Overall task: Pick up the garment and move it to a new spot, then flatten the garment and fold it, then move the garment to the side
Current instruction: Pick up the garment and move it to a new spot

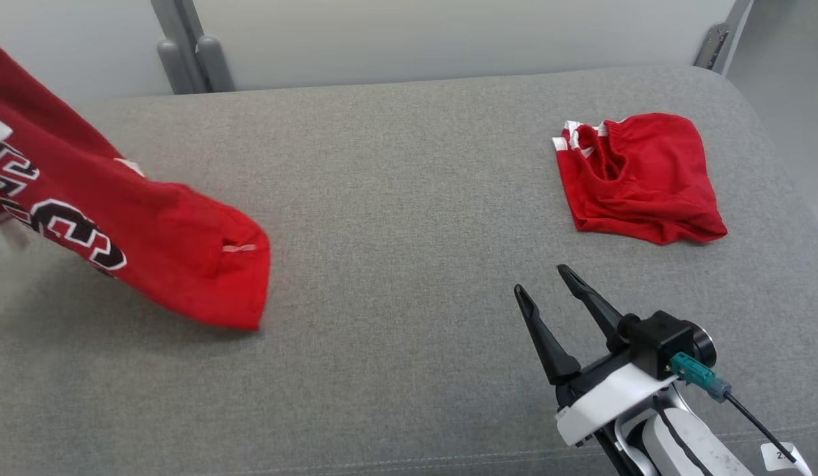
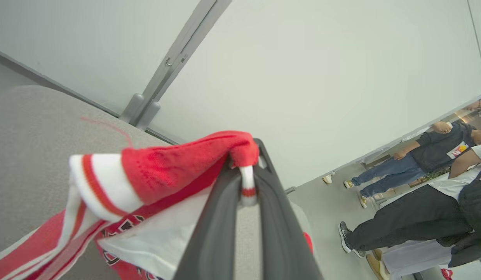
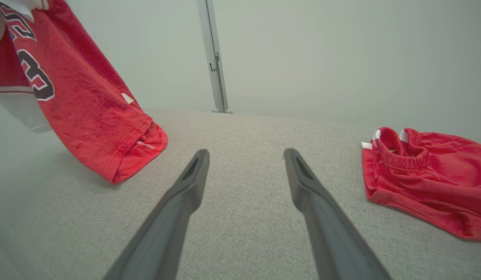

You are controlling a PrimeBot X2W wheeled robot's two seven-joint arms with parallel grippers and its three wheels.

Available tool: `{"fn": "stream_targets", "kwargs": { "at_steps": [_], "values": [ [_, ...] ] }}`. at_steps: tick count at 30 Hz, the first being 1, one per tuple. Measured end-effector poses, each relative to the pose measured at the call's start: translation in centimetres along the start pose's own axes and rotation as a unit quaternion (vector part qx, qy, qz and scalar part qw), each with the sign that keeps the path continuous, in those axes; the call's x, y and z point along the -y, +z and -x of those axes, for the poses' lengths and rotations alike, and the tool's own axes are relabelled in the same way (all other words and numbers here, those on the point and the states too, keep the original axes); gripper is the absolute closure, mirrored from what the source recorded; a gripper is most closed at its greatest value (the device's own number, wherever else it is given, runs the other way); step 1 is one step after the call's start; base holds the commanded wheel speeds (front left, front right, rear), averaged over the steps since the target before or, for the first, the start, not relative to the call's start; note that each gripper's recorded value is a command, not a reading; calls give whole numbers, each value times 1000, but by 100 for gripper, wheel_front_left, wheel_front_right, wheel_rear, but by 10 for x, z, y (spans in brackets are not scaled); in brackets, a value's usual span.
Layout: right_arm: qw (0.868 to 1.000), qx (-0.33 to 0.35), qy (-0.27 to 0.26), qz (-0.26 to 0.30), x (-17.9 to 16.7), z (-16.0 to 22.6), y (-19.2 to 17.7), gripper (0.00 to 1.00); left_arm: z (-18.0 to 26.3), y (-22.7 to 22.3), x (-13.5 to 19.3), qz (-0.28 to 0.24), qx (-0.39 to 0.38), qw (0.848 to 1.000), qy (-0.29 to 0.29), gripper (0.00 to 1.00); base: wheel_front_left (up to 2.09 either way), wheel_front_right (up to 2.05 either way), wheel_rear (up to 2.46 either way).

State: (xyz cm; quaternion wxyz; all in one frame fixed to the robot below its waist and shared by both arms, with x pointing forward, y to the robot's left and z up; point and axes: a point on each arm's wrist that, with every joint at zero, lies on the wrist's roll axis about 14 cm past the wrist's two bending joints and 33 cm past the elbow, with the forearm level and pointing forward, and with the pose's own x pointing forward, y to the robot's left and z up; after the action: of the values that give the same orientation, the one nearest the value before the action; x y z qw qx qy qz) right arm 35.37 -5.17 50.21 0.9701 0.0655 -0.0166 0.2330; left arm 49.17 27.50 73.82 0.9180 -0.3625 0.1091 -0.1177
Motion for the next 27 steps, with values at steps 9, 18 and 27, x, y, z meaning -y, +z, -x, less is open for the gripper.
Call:
{"fn": "stream_targets", "kwargs": {
  "at_steps": [9, 18, 27],
  "values": [
    [1000, 0, -2, -8, -3, 3, 0, 0, -44, -69, 84, 6, -105, 987, -122, 100, 0, 0, 0],
    [1000, 5, -23, 2, 13, 4, 4, 0, -69, -217, 146, 28, -292, 931, -215, 100, 0, 0, 0],
    [998, -3, -55, 0, 30, 13, 0, 0, -68, -317, 196, 88, -399, 868, -282, 100, 0, 0, 0]
  ]
}}
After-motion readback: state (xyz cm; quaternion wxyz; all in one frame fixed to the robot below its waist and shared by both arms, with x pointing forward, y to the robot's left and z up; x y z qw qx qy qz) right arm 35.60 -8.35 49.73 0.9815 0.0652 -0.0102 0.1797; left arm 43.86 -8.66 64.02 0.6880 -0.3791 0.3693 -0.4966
